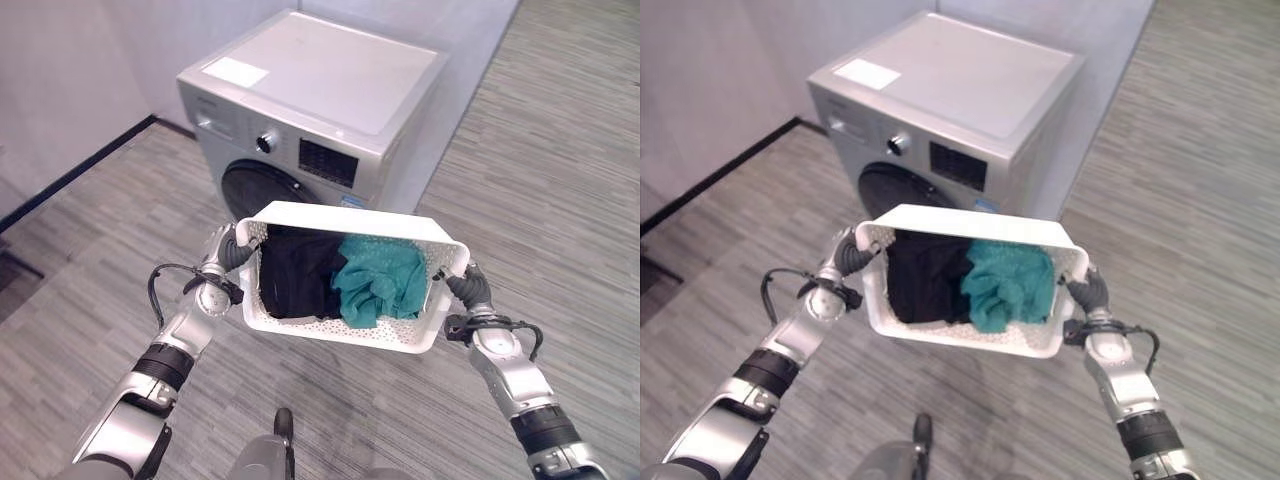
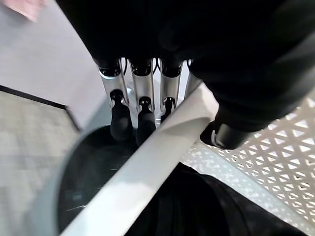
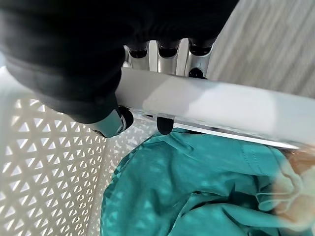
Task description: Grab the laundry basket,head to the washer,open it,put in the laundry and shut it.
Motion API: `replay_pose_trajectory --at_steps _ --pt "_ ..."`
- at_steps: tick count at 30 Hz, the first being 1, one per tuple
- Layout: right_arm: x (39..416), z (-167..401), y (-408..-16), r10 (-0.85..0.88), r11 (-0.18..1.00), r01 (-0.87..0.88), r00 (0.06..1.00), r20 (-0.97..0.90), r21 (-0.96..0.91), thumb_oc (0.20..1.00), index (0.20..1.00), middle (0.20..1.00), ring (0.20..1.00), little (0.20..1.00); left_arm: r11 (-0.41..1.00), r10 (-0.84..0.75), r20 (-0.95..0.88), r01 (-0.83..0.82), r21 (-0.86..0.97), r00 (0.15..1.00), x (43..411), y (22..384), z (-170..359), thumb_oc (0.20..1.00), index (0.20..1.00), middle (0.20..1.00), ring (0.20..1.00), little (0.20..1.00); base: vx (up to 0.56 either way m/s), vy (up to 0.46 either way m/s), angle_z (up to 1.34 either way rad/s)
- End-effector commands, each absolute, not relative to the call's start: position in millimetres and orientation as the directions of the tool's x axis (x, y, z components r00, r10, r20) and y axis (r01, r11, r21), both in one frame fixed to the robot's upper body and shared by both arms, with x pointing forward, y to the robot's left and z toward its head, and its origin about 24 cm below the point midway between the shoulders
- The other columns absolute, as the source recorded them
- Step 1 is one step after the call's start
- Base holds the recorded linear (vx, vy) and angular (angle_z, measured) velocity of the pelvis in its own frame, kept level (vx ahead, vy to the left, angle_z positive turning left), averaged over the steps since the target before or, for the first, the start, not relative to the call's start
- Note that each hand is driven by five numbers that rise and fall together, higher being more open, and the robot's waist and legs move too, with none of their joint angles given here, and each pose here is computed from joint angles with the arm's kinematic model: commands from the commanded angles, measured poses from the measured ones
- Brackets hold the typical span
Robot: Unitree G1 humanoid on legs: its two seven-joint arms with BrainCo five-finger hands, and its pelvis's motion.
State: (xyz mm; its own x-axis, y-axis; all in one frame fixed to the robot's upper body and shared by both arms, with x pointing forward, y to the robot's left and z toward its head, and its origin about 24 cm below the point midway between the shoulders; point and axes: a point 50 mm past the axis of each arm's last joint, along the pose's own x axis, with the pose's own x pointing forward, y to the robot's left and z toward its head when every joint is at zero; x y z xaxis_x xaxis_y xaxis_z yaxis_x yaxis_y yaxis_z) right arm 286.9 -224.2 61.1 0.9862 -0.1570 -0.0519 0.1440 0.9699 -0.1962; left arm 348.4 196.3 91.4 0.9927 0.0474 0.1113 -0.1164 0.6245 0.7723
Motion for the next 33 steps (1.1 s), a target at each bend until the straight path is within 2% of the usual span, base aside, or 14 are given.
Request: replay_pose_trajectory --at_steps 1,8,12,15,21,24,29,33 --pt "302.3 139.5 -191.1 0.066 0.984 -0.012 0.952 0.300 -0.176 0.200 0.200 0.200 0.200 0.200 0.695 -0.008 0.350 -0.246 0.675 0.937 365.4 172.9 152.9 0.200 0.200 0.200 0.200 0.200 0.03 0.062 -0.41" --pt "315.6 170.1 -166.7 0.177 0.973 -0.104 0.910 0.375 -0.207 0.200 0.200 0.200 0.200 0.200 0.660 0.120 0.409 -0.381 0.647 0.904 367.0 209.6 172.5 0.200 0.200 0.200 0.200 0.200 0.08 -0.002 -0.59" --pt "310.2 178.3 -162.4 0.214 0.968 -0.136 0.887 0.409 -0.210 0.200 0.200 0.200 0.200 0.200 0.639 0.154 0.417 -0.413 0.649 0.896 368.0 217.5 173.6 0.200 0.200 0.200 0.200 0.200 0.14 -0.173 -0.23" --pt "309.2 182.0 -161.4 0.225 0.967 -0.148 0.880 0.417 -0.210 0.200 0.200 0.200 0.200 0.200 0.649 0.152 0.425 -0.414 0.638 0.892 367.9 216.2 176.2 0.200 0.200 0.200 0.200 0.200 0.09 -0.214 0.04" --pt "307.8 195.6 -165.6 0.220 0.963 -0.117 0.863 0.455 -0.242 0.200 0.200 0.200 0.200 0.200 0.714 0.102 0.491 -0.407 0.570 0.865 374.5 184.4 200.4 0.200 0.200 0.200 0.200 0.200 0.00 -0.204 0.19" --pt "309.0 199.8 -166.0 0.225 0.959 -0.110 0.858 0.462 -0.262 0.200 0.200 0.200 0.200 0.200 0.718 0.096 0.527 -0.425 0.551 0.845 375.9 181.0 213.8 0.200 0.200 0.200 0.200 0.200 0.04 0.027 0.48" --pt "315.5 199.3 -151.3 0.269 0.950 -0.158 0.854 0.445 -0.270 0.200 0.200 0.200 0.200 0.200 0.735 0.124 0.604 -0.482 0.478 0.787 373.4 181.5 239.8 0.200 0.200 0.200 0.200 0.200 0.08 0.017 -0.10" --pt "331.5 203.4 -131.0 0.313 0.939 -0.214 0.856 0.411 -0.269 0.200 0.200 0.200 0.200 0.200 0.735 0.148 0.692 -0.546 0.401 0.707 366.8 185.2 271.4 0.200 0.200 0.200 0.200 0.200 0.13 0.074 -0.23"
